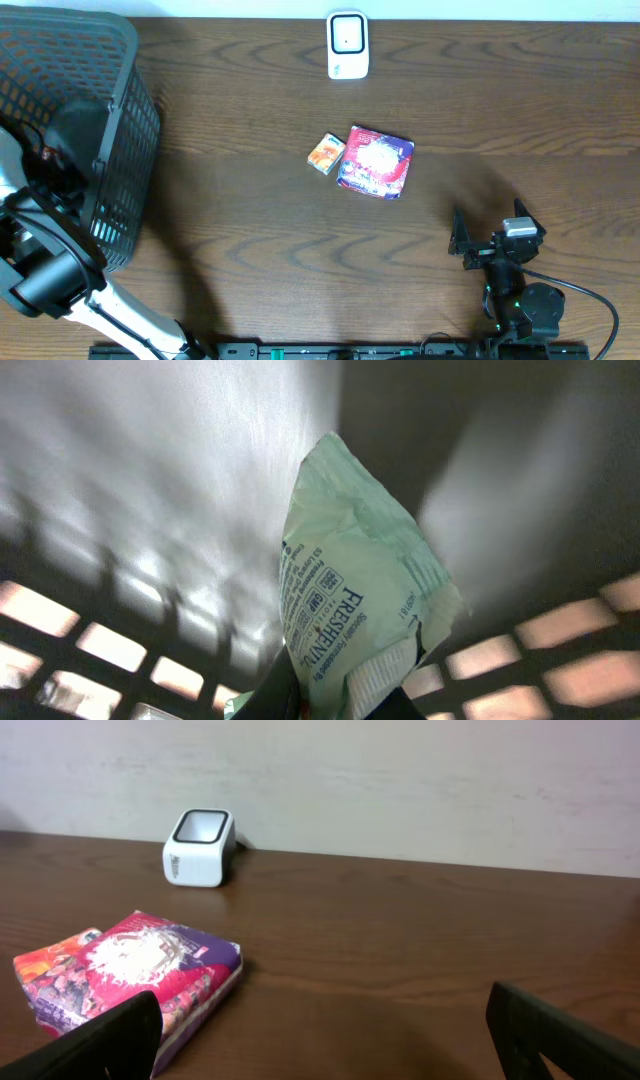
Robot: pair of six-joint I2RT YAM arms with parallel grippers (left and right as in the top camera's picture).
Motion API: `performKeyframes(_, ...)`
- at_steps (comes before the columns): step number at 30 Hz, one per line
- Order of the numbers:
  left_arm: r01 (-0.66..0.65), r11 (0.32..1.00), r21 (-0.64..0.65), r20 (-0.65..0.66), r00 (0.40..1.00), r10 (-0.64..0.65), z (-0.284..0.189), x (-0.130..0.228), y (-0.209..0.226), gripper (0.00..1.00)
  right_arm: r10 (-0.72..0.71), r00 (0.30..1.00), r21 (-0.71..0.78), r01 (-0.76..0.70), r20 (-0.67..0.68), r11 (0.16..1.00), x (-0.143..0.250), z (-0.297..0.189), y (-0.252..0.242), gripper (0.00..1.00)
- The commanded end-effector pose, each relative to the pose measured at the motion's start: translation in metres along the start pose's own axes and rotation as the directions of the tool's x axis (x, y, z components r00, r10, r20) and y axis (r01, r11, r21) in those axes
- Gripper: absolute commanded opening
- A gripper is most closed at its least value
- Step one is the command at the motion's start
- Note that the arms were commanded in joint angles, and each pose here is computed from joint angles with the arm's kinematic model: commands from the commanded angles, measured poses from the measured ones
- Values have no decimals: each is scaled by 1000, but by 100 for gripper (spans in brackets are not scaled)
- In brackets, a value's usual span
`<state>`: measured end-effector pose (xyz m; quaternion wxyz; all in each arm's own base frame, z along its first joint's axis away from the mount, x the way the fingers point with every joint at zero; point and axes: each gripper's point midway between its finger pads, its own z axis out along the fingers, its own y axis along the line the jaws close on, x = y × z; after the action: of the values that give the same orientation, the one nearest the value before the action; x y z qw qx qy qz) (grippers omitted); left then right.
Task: Scan the item barcode
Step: 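Grasp the mint-green packet in the basket with the left gripper, then place the mint-green packet on the table left of the orange box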
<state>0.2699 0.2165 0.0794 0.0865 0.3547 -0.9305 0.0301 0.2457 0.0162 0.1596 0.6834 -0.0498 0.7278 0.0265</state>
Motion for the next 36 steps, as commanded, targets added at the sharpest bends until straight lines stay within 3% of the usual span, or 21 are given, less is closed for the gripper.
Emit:
performKeyframes(1,-10,990,140,255,966,-27,-84,-22,-23,7,-12,1000,-8,12,1,1000,0,0,2,99)
performKeyframes(3,-59,975,215,376,926,-27,-124,-28,-37,7,-12,1000,-8,12,1,1000,0,0,2,99)
performKeyframes(4,-121,955,270,490,871,-28,-162,-30,-49,7,-12,1000,-8,12,1,1000,0,0,2,99)
performKeyframes(9,-199,930,309,744,660,-106,-260,-18,-56,7,-12,1000,-8,12,1,1000,0,0,2,99)
performKeyframes(11,-211,920,330,811,563,-162,-298,-5,-56,7,-12,1000,-8,12,1,1000,0,0,2,99)
performKeyframes(14,-178,877,446,812,492,-313,-333,14,-56,7,-12,1000,-8,12,1,1000,0,0,2,99)
performKeyframes(16,-195,822,535,775,501,-385,-345,28,-69,7,-12,1000,-8,12,1,1000,0,0,2,99)
performKeyframes(19,-335,739,584,755,559,-343,-354,46,-108,7,-12,1000,-8,12,1,1000,0,0,2,99)
performKeyframes(22,-502,658,561,775,597,-205,-354,69,-168,7,-12,1000,-8,12,1,1000,0,0,2,99)
performKeyframes(24,-606,636,478,821,566,-77,-347,84,-198,8,-12,1000,-8,12,1,1000,0,0,2,99)
performKeyframes(25,-682,612,400,843,536,46,-333,98,-226,8,-12,1000,-8,12,1,1000,0,0,2,99)
performKeyframes(36,-684,688,243,631,650,424,-193,130,-335,7,-12,1000,-8,12,1,1000,0,0,2,99)
